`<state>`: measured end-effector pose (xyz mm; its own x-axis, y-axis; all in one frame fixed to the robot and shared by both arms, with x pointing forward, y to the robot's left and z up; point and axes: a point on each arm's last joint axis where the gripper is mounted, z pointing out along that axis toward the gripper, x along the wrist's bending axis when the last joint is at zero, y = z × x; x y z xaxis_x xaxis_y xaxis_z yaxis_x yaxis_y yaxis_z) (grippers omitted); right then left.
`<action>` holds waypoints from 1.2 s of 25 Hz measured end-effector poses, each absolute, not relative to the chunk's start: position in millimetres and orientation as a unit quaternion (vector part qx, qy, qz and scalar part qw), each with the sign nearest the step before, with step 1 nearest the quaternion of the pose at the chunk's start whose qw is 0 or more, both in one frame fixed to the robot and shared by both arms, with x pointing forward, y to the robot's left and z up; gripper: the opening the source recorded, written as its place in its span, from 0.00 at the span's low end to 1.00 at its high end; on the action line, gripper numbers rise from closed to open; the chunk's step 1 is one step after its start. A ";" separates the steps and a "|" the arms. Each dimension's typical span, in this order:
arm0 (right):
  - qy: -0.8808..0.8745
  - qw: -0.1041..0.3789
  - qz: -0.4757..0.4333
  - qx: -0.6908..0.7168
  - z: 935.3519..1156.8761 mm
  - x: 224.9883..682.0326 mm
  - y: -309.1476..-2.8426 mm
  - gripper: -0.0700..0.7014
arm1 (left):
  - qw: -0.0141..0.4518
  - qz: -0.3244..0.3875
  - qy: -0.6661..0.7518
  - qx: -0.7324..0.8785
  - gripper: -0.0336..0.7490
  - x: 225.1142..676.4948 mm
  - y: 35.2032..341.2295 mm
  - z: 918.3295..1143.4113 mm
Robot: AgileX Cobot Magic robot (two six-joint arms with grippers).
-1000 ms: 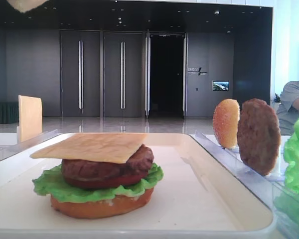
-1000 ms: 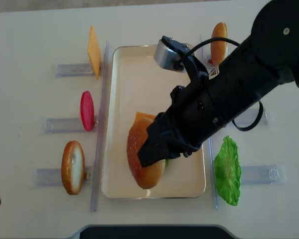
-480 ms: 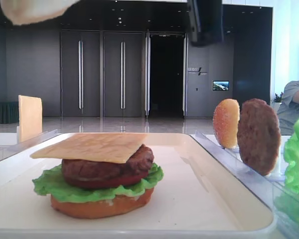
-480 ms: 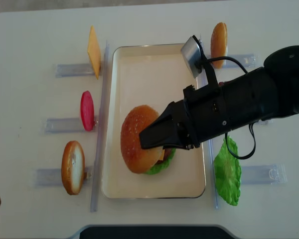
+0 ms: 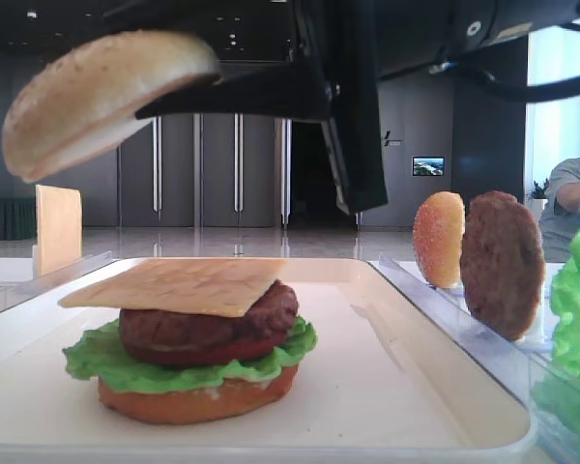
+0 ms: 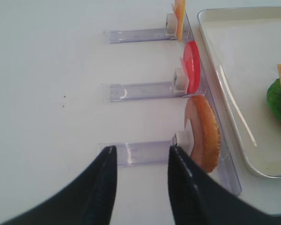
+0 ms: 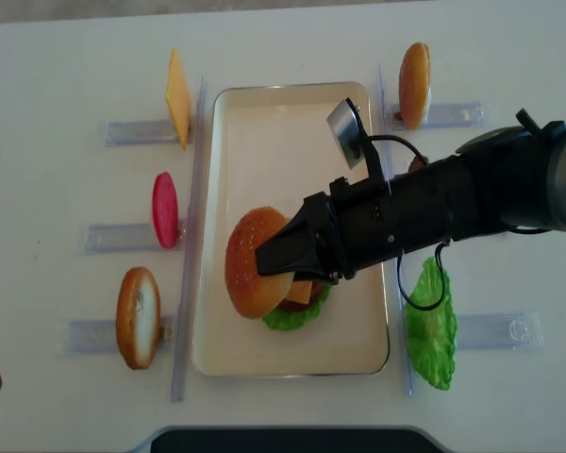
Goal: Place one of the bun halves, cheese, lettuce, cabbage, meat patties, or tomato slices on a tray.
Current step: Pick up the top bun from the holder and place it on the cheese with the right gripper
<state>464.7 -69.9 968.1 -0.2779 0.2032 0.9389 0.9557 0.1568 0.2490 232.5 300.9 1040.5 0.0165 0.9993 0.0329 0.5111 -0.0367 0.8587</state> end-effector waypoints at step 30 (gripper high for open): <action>-0.664 0.345 -0.466 -0.471 948.5 477.5 -74.5 0.42 | 0.340 0.358 0.604 0.625 0.40 232.5 301.4 1040.5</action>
